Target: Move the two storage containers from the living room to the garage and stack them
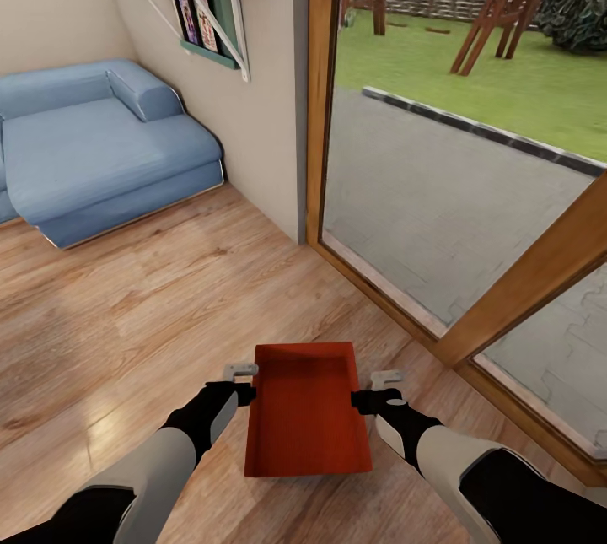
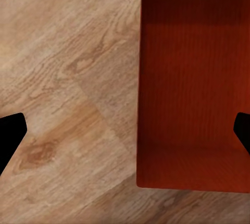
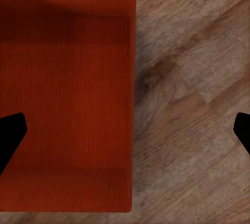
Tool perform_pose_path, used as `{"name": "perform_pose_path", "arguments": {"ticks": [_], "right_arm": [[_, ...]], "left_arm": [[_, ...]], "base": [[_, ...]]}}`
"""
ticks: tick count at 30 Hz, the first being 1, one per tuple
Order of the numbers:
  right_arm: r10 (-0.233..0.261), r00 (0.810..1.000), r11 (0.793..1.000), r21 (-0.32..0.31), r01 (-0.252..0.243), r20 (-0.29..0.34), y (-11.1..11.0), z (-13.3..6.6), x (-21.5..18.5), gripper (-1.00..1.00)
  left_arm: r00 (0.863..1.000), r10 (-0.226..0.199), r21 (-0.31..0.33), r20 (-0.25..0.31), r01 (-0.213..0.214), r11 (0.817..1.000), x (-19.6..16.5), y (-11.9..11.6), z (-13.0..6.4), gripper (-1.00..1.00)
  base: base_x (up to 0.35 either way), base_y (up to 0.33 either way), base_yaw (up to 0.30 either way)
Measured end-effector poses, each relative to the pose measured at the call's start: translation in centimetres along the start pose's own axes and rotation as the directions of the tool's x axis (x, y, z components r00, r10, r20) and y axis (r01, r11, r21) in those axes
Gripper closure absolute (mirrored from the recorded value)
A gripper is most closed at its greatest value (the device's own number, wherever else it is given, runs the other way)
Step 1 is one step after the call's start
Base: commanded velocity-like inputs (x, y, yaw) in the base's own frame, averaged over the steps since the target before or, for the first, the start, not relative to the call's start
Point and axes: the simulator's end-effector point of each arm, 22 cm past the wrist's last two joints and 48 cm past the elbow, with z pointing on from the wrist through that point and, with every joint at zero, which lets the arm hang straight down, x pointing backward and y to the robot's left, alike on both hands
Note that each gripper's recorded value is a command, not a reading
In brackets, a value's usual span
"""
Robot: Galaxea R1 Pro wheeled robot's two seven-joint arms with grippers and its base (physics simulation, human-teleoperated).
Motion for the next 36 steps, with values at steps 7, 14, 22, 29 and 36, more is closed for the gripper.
{"name": "perform_pose_path", "arguments": {"ticks": [7,14,22,29,36], "right_arm": [[0.000,1.000,1.000,0.001,0.000,0.000,0.0,0.0,0.0,-1.00],[0.000,1.000,1.000,0.001,0.000,0.000,0.0,0.0,0.0,-1.00],[0.001,1.000,1.000,0.001,-0.001,0.000,0.0,0.0,0.0,-1.00],[0.002,1.000,1.000,0.002,-0.002,0.000,-0.1,0.0,0.0,-1.00],[0.002,1.000,1.000,0.008,-0.002,-0.001,-0.6,0.0,0.0,-1.00]], "left_arm": [[1.000,-0.001,0.003,-0.007,0.001,1.000,0.4,-0.2,0.0,-1.00],[0.999,0.008,0.004,-0.053,-0.008,1.000,2.6,-0.4,0.4,-1.00],[0.998,0.009,0.004,-0.059,-0.009,1.000,3.0,-0.3,0.4,-1.00],[0.998,0.008,0.003,-0.054,-0.008,1.000,2.7,-0.3,0.4,-1.00],[0.999,0.008,0.003,-0.051,-0.008,1.000,2.5,-0.3,0.4,-1.00]], "base": [[0.000,0.000,0.000],[0.000,0.000,0.000],[0.000,0.000,0.000],[0.000,0.000,0.000],[0.000,0.000,0.000]]}}
